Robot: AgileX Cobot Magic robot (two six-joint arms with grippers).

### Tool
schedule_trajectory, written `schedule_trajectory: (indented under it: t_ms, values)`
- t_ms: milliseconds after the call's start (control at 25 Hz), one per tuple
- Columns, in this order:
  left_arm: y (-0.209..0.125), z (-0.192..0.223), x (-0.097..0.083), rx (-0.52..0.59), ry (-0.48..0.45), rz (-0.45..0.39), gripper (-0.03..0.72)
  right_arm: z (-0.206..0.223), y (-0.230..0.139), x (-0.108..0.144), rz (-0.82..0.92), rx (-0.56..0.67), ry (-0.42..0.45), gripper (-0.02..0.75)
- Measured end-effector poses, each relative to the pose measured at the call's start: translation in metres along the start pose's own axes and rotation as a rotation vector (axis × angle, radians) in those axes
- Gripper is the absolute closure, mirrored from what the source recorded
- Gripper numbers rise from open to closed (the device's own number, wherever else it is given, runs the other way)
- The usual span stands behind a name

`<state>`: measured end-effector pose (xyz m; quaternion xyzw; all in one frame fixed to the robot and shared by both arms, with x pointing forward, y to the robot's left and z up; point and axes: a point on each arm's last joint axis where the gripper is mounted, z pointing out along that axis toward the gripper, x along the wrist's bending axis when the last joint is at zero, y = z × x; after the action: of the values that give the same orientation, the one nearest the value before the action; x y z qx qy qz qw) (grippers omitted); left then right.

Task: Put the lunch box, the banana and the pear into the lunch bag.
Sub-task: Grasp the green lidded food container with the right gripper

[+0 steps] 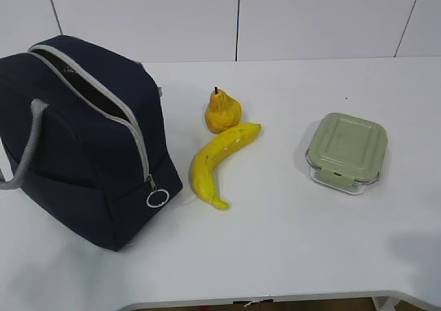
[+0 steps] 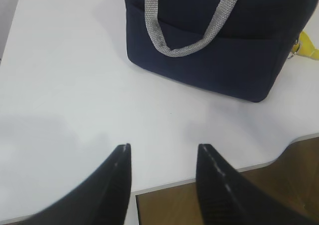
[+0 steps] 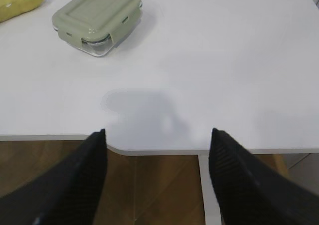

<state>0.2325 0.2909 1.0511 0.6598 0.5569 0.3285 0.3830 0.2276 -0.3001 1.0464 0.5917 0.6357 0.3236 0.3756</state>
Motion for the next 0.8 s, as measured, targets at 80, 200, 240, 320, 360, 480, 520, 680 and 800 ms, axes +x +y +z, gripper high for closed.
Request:
schedule_trajectory:
  t_ms: [80,200,240,320,360,480,520,680,800]
  values:
    - [0.0,0.0,0.0,0.0,0.0,0.0,0.383,0.0,0.0,0.0,0.0,0.0,0.0,0.211]
    - [0.0,0.0,0.0,0.0,0.0,0.0,0.383,0.0,0.0,0.0,0.0,0.0,0.0,0.211]
    - [0.0,0.0,0.0,0.0,0.0,0.0,0.383,0.0,0.0,0.0,0.0,0.0,0.0,0.211]
    - [0.0,0.0,0.0,0.0,0.0,0.0,0.383,0.0,0.0,0.0,0.0,0.0,0.0,0.211]
    - [0.0,0.0,0.0,0.0,0.0,0.0,0.383,0.0,0.0,0.0,0.0,0.0,0.0,0.211]
    - [0.0,0.0,0.0,0.0,0.0,0.0,0.383,0.0,0.0,0.0,0.0,0.0,0.0,0.211]
    - [0.0,0.0,0.0,0.0,0.0,0.0,0.383,0.0,0.0,0.0,0.0,0.0,0.0,0.211]
    - [0.0,0.0,0.0,0.0,0.0,0.0,0.383,0.0,0.0,0.0,0.0,0.0,0.0,0.211]
    - [0.0,0.0,0.0,0.0,0.0,0.0,0.383,0.0,0.0,0.0,0.0,0.0,0.0,0.211]
